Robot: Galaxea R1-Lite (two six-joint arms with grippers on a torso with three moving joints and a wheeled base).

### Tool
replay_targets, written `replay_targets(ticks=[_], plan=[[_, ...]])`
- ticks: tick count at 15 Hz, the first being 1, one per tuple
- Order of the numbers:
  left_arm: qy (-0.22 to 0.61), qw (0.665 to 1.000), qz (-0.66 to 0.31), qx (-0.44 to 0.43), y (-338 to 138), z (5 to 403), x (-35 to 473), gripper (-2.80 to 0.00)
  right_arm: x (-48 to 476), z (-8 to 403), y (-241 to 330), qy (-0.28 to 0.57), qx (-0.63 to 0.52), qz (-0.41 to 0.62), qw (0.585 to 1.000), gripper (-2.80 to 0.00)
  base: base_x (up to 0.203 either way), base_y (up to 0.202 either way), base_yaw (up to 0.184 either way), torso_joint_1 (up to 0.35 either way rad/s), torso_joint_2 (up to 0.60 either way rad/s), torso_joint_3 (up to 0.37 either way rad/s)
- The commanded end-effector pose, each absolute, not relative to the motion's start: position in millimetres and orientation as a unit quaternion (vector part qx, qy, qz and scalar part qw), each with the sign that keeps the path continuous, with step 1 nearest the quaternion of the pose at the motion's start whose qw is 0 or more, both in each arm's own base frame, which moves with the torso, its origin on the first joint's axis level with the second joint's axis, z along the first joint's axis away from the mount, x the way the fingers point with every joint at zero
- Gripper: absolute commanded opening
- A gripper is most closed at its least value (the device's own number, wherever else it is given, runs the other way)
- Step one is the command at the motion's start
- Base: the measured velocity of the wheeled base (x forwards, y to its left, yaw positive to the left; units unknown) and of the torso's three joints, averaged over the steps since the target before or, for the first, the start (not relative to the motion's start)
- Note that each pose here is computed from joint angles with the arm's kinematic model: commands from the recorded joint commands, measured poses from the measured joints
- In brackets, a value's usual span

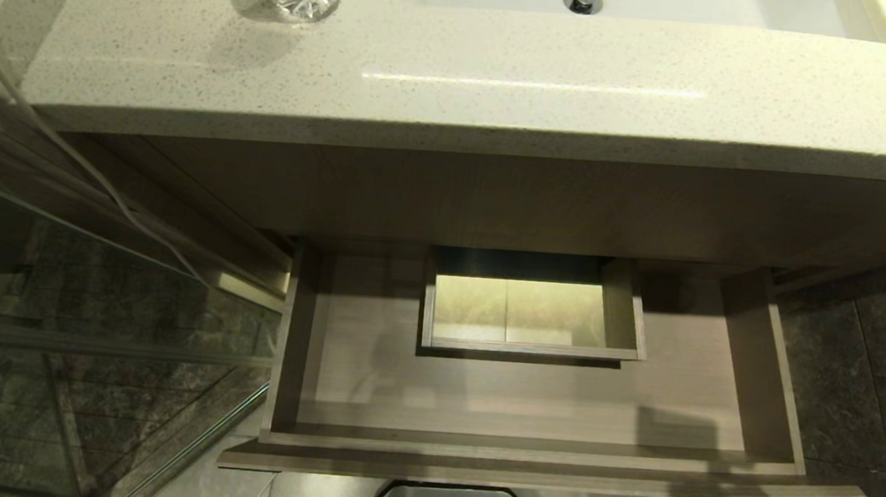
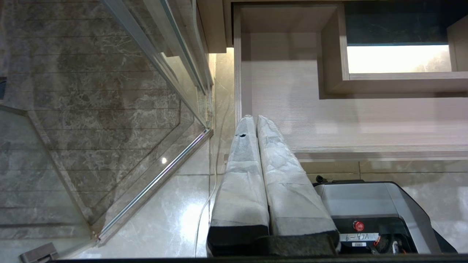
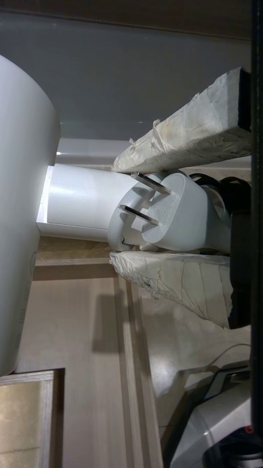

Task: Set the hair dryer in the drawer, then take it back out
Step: Put it into the drawer

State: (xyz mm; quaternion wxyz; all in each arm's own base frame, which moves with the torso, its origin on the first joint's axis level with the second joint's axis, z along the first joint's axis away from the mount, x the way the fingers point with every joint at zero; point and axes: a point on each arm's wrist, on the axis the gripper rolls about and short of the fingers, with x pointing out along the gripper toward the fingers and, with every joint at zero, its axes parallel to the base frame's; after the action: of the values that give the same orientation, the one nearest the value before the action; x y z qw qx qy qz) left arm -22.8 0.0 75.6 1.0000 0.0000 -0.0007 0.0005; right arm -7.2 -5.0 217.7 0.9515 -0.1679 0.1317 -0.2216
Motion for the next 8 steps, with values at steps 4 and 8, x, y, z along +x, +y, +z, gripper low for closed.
replay_targets(ticks=[4, 8], plan=[[-0.001, 1.0, 0.001, 0.0, 0.0, 75.6, -22.8, -2.8, -3.2, 212.6, -5.7, 0.155, -0.113, -0.22, 0.957, -2.8, 0.0, 0.0, 0.0, -0.006, 0.0, -0.015], [-0.002, 1.0, 0.001, 0.0, 0.0, 76.1, -22.9, -2.8, -1.6, 210.4, -6.0, 0.16, -0.101, -0.219, 0.957, -2.8, 0.0, 0.0, 0.0, 0.0, 0.0, 0.0]])
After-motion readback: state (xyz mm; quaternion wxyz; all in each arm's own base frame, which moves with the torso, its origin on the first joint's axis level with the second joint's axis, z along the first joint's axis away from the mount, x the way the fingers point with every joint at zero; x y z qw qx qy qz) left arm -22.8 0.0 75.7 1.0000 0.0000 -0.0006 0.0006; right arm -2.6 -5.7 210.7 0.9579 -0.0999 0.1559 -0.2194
